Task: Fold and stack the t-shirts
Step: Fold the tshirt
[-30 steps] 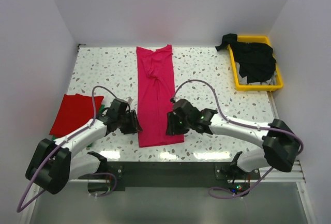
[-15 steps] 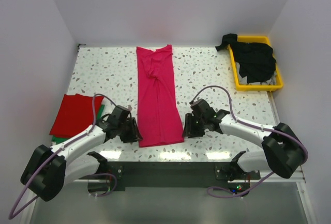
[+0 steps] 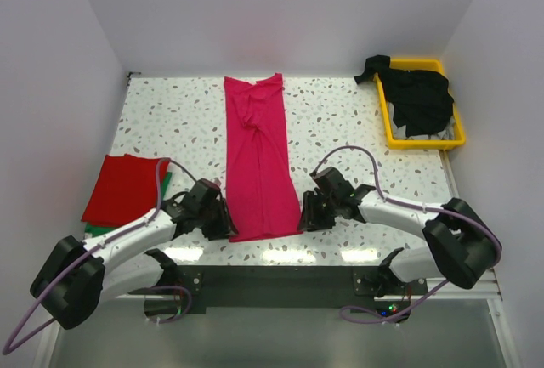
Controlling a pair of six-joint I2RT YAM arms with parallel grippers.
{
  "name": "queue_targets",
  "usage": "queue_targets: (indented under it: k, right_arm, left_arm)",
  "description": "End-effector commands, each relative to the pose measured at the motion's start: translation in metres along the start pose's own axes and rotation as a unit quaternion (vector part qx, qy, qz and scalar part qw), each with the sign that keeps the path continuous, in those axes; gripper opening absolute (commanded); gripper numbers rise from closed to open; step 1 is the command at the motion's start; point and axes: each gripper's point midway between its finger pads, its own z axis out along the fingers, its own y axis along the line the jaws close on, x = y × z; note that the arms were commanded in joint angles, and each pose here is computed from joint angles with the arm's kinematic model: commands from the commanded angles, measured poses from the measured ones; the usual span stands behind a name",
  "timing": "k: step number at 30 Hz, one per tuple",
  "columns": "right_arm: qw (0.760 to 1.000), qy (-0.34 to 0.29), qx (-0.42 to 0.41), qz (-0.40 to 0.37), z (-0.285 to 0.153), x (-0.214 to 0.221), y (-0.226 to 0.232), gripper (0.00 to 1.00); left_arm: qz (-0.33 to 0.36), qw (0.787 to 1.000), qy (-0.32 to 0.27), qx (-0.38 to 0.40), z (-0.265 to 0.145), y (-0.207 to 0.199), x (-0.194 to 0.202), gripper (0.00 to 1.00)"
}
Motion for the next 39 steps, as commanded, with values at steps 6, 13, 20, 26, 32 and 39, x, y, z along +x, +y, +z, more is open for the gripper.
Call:
queue_targets:
  k: [6, 13, 20, 26, 32, 39]
  right_arm:
    - [1.0, 0.003, -0.029, 0.007, 0.006, 0.001, 0.007, 0.4]
    - [0.999, 0.007, -0.033, 0.01, 0.01, 0.005, 0.006, 0.4]
    - [0.999, 0.017, -0.042, 0.013, 0.014, 0.008, 0.008, 0.39]
    - [0.999, 0.02, -0.044, 0.014, 0.013, 0.014, 0.007, 0.24]
    - [0.999, 0.02, -0.038, 0.006, 0.01, 0.028, 0.009, 0.12]
    - [1.0, 0.006, -0.021, -0.01, 0.001, 0.043, 0.007, 0.07]
  left_arm:
    - [-0.013, 0.999, 0.015, -0.042, 0.009, 0.022, 0.018, 0.25]
    - [-0.01, 0.999, 0.019, -0.045, 0.011, 0.025, 0.024, 0.1]
    - [0.0, 0.999, 0.024, -0.043, 0.012, 0.025, 0.027, 0.0]
    - [0.013, 0.999, 0.021, -0.036, 0.01, 0.023, 0.026, 0.0]
    - [0.027, 0.999, 0.024, -0.021, 0.007, 0.021, 0.029, 0.0]
    - [0.049, 0.999, 0.018, 0.004, 0.0, 0.017, 0.034, 0.0]
